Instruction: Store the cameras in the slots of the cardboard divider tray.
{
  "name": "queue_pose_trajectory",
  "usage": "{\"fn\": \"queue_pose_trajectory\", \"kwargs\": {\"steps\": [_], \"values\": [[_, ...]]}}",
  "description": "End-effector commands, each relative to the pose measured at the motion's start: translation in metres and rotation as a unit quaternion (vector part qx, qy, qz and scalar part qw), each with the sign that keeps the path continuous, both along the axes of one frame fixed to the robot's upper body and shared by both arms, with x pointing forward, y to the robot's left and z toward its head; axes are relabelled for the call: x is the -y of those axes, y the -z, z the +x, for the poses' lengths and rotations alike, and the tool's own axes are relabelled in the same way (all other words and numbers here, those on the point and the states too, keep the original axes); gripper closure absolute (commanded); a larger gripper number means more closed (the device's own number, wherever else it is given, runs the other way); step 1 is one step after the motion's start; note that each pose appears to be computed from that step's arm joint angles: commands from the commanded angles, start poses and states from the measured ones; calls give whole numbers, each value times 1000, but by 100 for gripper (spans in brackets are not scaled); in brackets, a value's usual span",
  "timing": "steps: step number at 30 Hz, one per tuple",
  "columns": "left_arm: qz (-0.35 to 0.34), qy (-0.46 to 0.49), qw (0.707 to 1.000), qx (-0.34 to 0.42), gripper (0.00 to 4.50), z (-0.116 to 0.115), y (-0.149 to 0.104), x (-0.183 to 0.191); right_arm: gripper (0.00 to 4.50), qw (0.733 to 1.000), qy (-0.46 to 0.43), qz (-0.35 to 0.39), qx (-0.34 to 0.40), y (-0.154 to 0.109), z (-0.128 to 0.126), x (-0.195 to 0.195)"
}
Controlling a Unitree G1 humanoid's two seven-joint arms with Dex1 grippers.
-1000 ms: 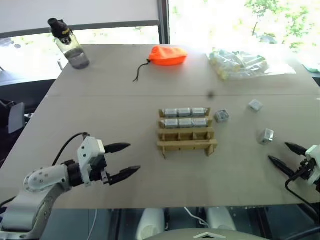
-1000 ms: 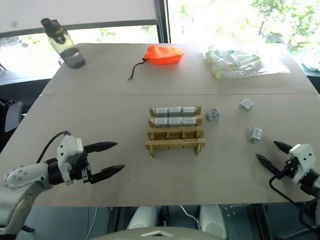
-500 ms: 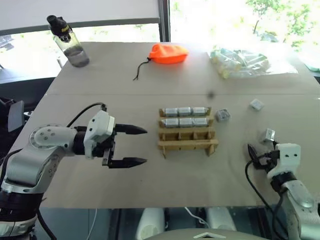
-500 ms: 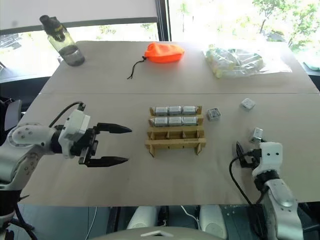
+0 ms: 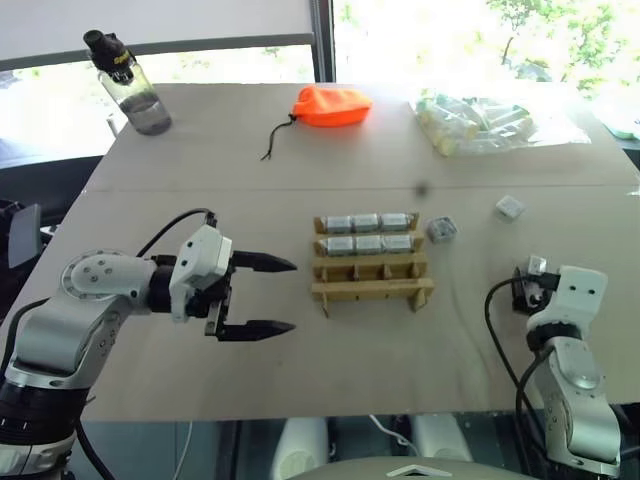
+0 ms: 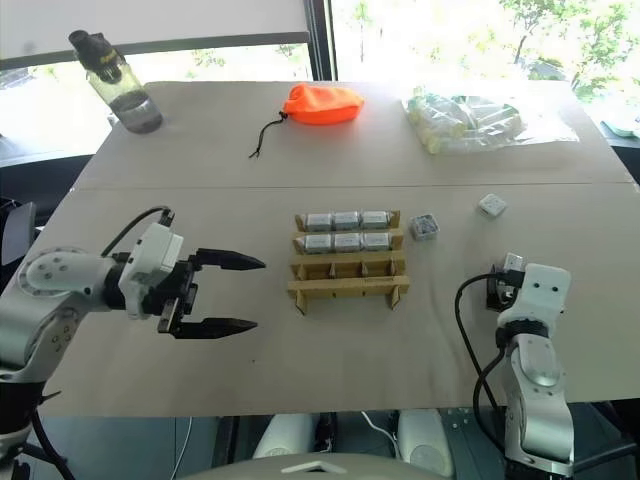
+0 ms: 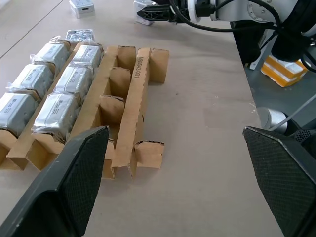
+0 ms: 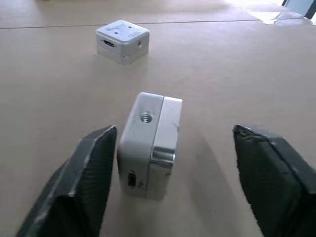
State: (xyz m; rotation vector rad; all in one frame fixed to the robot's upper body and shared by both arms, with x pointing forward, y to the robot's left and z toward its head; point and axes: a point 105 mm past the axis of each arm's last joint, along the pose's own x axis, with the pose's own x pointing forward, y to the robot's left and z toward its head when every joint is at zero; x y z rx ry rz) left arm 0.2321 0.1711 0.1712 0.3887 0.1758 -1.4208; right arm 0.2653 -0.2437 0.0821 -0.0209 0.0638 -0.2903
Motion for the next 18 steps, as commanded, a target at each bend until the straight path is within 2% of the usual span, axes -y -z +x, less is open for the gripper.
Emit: {"fn": "queue_pose_trajectory", "kwargs": {"steps": [1,3,4,7,10,14,18], "values": [[-6,2,1000,25,0,-2,-8,1,282,999,-5,13,33,-16,-2,-4],[-8,2,1000,27,0,-2,-8,1,356,999,-5,13,37,-18,-1,-4],[-9,1,1000,28,0,-2,-8,1,371,999,-2,10,40,-20,-1,-3],[-10,0,1000,29,0,-1,-7,1,371,998,-28,-7,55,-30,2,-6],[-11,-3,1000,28,0,-2,-6,0,371,988,-133,-23,77,-45,11,-28],[-11,-12,999,35,0,-1,-6,-1,371,937,-330,-70,92,-60,17,-71],[-20,-33,998,39,0,-5,-10,-3,371,861,-486,-99,107,-71,17,-108]]}}
